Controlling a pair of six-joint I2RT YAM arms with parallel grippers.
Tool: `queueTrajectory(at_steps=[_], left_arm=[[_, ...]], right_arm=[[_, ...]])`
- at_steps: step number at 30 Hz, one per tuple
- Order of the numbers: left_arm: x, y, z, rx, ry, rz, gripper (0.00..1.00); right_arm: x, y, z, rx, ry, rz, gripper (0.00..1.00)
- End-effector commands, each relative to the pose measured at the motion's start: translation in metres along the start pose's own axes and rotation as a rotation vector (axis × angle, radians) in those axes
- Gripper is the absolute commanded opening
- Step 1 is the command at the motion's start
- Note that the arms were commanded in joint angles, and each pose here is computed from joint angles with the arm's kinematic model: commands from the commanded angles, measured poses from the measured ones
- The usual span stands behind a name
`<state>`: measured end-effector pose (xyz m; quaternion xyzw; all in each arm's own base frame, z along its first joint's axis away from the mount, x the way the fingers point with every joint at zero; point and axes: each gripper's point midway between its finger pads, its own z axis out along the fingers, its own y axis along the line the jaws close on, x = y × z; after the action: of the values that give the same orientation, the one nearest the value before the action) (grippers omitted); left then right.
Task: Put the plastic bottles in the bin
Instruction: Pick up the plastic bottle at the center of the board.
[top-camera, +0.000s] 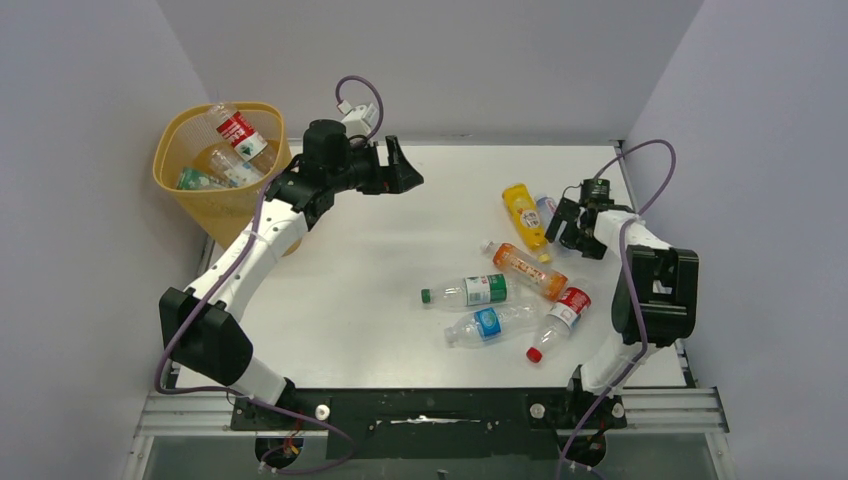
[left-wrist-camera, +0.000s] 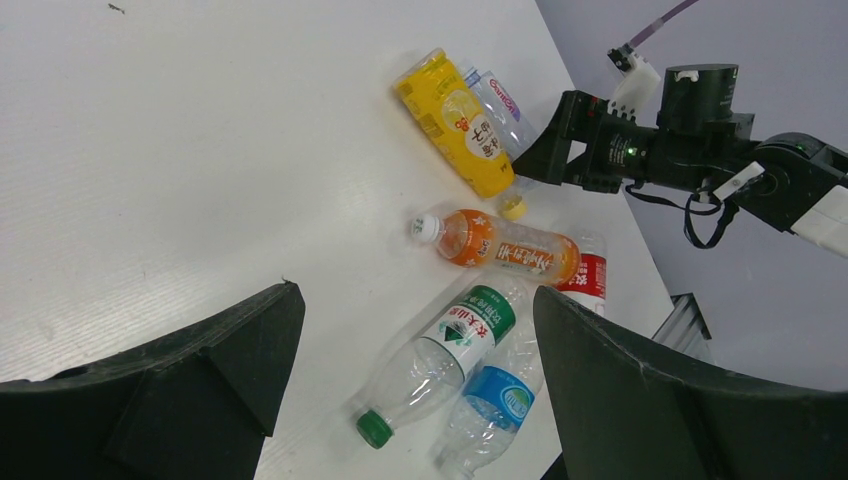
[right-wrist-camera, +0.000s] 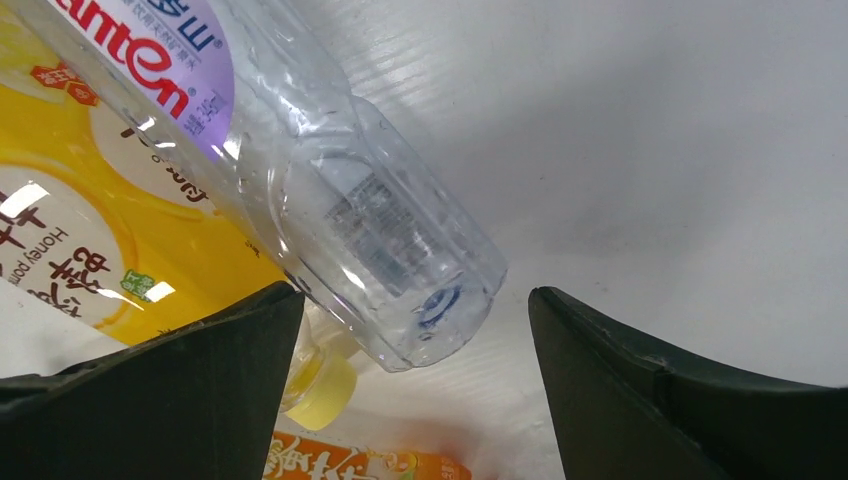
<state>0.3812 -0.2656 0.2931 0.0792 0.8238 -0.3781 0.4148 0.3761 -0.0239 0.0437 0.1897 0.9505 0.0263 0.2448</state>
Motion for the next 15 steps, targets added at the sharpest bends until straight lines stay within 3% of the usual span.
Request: queueTrajectory(at_steps=[1,6,12,15], left_arm=[[-0.016,-0.014,-0.001,0.046,-0.048,0.033,0.86],[-0.017,-0.017,-0.002,0.047,-0.048,0.039,0.86],[-0.020,-0.020,-0.001,0.050,-0.046,0.044,0.86],[-0.022,-0.022,-0.001,0.050,-0.048,0.048,0.86]], right_arm=[[-0.027,0.011,-0.002,-0.031,-0.075,-0.018,0.84],[-0.026,0.009,0.001,-0.024,-0.072,-0.019,0.75],[-0.033,0.011,-0.003,-0.030,-0.091,-0.026,0.49],[-0.037,0.011,-0.006,-0.031,-0.103,-0.030,0.47]])
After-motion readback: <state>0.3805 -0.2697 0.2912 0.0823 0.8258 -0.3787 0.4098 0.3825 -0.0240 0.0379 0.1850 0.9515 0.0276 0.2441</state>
